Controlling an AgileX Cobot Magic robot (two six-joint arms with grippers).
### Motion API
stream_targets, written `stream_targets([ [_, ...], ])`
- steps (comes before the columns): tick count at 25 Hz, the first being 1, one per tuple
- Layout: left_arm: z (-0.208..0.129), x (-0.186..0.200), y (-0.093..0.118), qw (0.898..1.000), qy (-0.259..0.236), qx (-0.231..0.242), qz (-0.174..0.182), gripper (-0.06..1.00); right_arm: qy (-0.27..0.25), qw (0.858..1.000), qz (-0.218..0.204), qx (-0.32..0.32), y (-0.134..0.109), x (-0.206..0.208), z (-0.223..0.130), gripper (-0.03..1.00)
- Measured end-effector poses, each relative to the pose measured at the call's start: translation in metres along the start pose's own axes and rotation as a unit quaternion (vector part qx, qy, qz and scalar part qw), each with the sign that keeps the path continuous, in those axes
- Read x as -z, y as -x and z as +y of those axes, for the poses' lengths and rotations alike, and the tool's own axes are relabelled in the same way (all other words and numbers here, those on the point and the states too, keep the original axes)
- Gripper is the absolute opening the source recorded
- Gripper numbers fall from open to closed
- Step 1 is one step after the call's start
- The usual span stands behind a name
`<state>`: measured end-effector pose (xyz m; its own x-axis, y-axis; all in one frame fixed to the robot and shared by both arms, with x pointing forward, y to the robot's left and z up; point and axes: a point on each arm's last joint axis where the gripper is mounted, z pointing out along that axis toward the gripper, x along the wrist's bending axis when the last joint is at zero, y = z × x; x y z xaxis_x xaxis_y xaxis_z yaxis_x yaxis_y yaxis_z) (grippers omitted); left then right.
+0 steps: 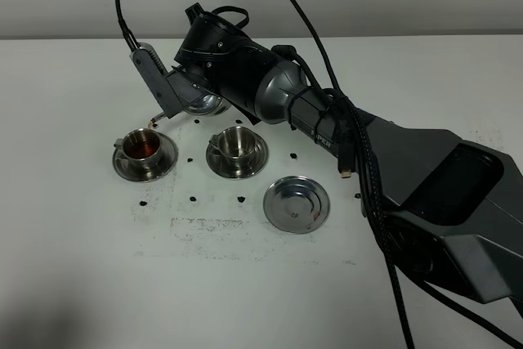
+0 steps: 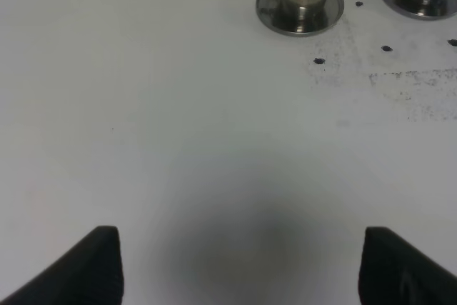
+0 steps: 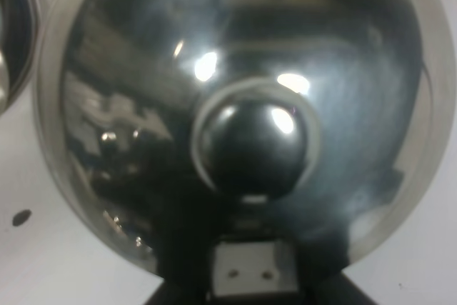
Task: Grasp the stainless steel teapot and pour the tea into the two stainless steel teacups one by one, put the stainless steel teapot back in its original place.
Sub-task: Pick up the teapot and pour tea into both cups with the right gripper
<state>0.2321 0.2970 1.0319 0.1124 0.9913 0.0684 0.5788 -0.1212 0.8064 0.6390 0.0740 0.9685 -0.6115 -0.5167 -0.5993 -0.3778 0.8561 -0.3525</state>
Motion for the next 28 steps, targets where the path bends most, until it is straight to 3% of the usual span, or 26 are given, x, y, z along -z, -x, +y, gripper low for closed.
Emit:
stream_targets([
  [28,0.0,0.0,0.0,1.0,0.0,-0.001,0.0,0.66,0.001,1.0,0.002,0.003,-0.0009,0.0027,0.0046,0.17],
])
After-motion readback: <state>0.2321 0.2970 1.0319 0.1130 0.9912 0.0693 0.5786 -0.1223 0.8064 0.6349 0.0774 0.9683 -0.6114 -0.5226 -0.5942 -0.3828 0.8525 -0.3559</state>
